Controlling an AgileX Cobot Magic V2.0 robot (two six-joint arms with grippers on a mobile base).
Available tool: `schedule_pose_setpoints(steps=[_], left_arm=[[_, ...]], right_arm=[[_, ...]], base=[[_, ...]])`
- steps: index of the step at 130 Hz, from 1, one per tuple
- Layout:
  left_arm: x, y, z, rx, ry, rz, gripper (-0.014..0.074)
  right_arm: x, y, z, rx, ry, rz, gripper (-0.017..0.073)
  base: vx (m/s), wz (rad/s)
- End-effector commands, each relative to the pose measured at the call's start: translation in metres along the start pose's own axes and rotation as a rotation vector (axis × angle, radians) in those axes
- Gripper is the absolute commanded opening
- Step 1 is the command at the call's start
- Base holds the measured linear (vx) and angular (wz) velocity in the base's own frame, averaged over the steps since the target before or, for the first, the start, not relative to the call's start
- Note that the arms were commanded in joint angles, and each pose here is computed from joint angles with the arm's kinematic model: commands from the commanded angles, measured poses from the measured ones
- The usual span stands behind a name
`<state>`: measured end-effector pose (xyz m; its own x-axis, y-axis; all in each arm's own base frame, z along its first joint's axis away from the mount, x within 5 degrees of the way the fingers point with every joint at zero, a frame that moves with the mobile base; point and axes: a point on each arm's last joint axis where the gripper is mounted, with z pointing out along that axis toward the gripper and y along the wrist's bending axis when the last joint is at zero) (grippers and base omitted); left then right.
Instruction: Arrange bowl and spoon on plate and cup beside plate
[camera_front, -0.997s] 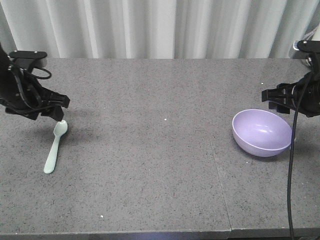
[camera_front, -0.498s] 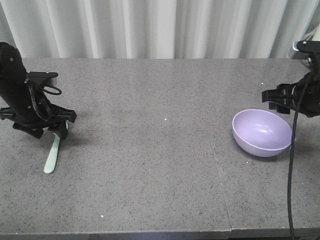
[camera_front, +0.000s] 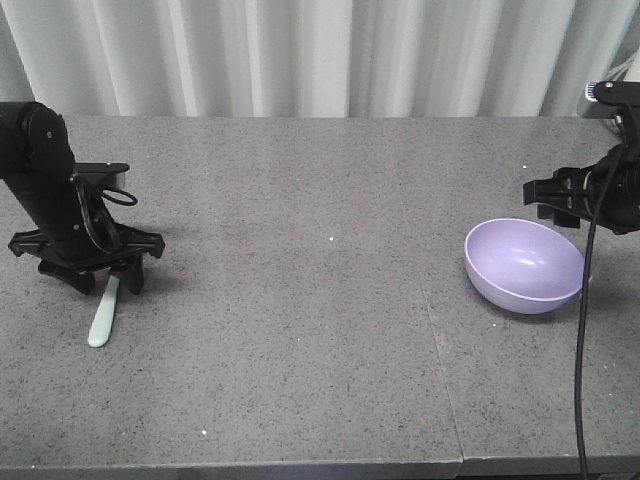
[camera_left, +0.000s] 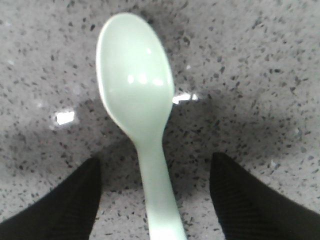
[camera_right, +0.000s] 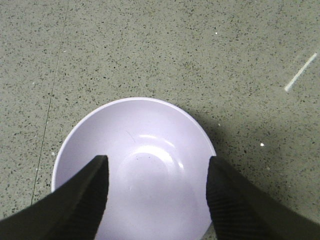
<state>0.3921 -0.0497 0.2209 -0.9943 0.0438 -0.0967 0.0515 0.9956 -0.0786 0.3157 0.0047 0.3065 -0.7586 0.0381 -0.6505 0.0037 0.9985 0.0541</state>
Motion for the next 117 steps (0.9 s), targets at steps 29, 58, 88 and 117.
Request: schedule_pose_setpoints(steps=[29,58,88,117], left_arm=[[-0.0004,-0.0038,-0.0208,0.007,-0.049,-0.011,0.0459],[-0.0005,-0.0025,-0.0207,-0.050,-0.053,0.002,0.0460],[-0.0027,-0.0090,-0.0204,-0.061,-0.084,0.016,0.0460],[-0.0025,-0.0102,-0.0139,-0.063,-0.056,0.001,0.0460]], right_arm=[[-0.0172,-0.0003,-0.0171,0.004,-0.132,-0.014,0.0433],[-0.0175,-0.0003,-0.0171,0.003,-0.136,-0.013,0.0433],[-0.0178,-0.0002,-0.0172,0.003,-0.140,-0.013,0.0433],[-0.0178,-0.0002,-0.0172,0.002,-0.140,-0.012,0.0433]], base=[[0.00,0.00],[0.00,0.00],[0.00,0.00],[0.00,0.00]])
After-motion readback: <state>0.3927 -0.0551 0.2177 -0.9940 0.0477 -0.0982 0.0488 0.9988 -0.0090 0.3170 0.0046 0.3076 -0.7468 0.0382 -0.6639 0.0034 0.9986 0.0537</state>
